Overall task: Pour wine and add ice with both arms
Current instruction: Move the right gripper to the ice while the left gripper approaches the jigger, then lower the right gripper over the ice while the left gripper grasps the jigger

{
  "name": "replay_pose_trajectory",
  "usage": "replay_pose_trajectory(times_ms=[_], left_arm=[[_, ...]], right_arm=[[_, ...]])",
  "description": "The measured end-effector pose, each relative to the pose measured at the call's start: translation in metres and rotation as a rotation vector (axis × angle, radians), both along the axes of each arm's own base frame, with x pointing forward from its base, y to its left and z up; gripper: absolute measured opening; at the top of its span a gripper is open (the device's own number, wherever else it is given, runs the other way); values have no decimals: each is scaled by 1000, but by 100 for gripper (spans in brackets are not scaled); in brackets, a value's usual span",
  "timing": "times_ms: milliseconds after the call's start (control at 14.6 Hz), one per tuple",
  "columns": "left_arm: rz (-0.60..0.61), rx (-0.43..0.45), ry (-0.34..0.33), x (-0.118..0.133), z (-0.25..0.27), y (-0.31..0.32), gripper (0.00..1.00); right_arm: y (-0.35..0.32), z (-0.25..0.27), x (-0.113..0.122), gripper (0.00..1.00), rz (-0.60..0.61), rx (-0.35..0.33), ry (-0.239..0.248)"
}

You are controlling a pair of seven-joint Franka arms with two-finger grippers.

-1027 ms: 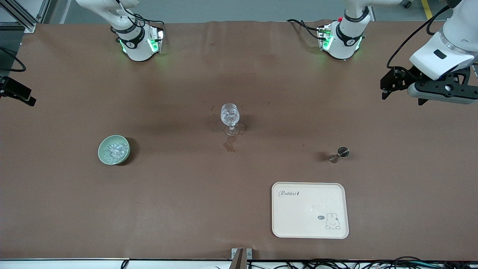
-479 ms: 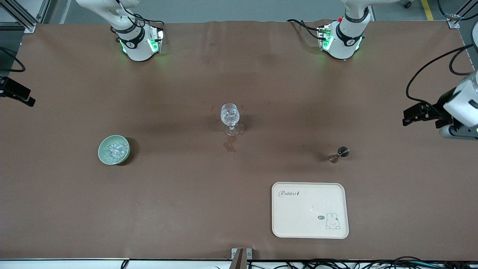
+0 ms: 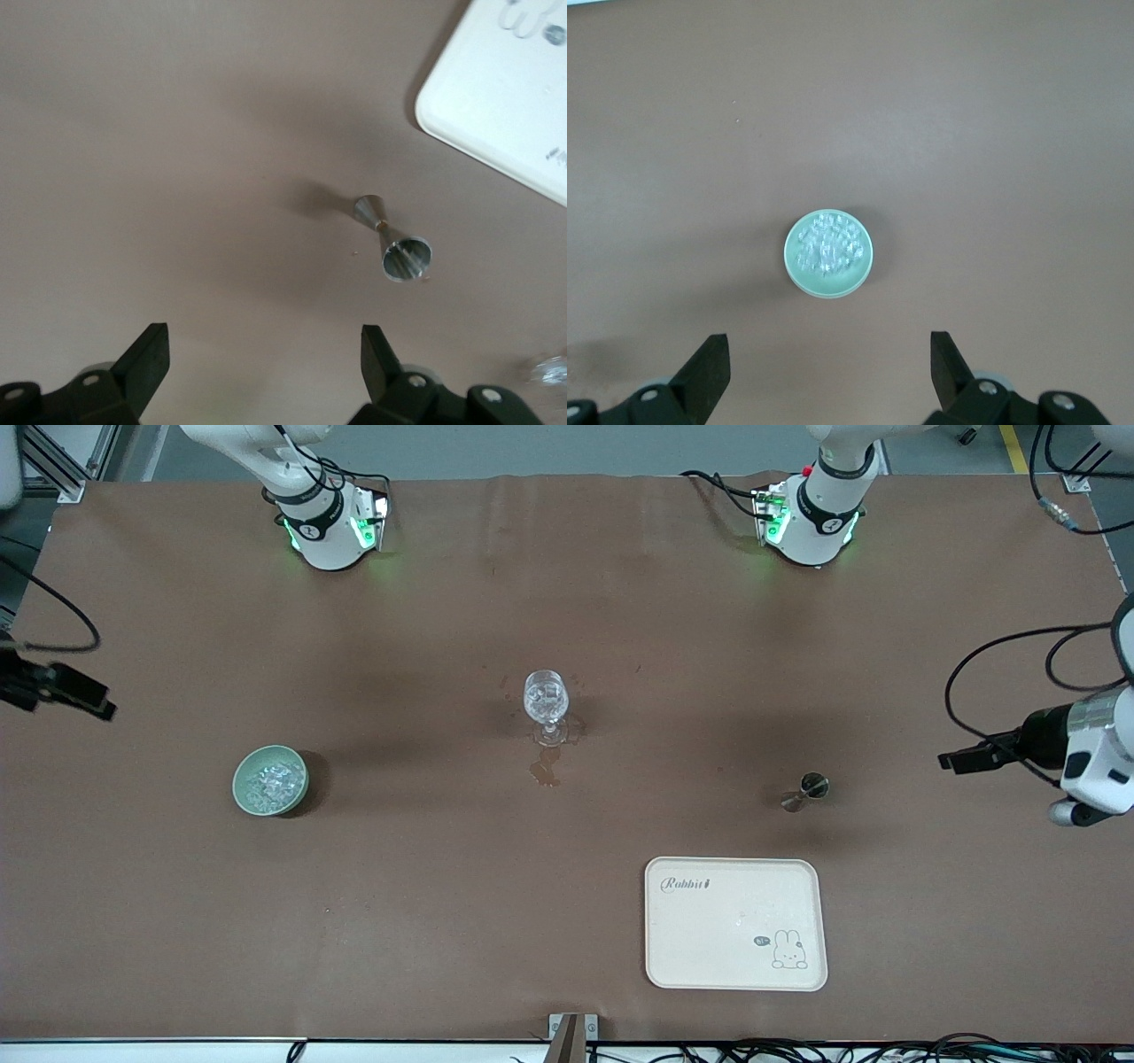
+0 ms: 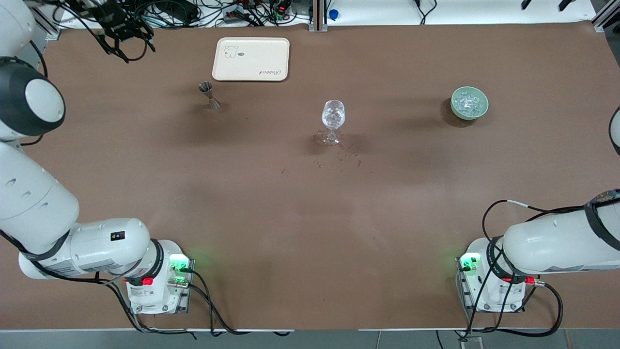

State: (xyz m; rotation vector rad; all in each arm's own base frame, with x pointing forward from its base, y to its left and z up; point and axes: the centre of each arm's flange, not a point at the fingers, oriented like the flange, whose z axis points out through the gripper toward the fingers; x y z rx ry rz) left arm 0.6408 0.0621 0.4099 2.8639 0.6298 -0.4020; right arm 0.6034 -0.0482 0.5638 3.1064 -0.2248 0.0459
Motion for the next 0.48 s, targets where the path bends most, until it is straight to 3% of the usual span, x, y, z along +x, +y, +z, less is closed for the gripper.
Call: replay_pose_trajectory(times_ms=[205, 342, 479], left_arm=[[168, -139, 64, 8, -63, 29, 91], [286, -232, 135, 9, -106, 39, 81], [367, -314, 205, 9, -149, 36, 80]], right_arm=[[0, -82, 19, 100, -16, 20, -2], [0, -132, 23, 100, -35, 22, -4], [0, -175, 21, 100, -61, 21, 13]])
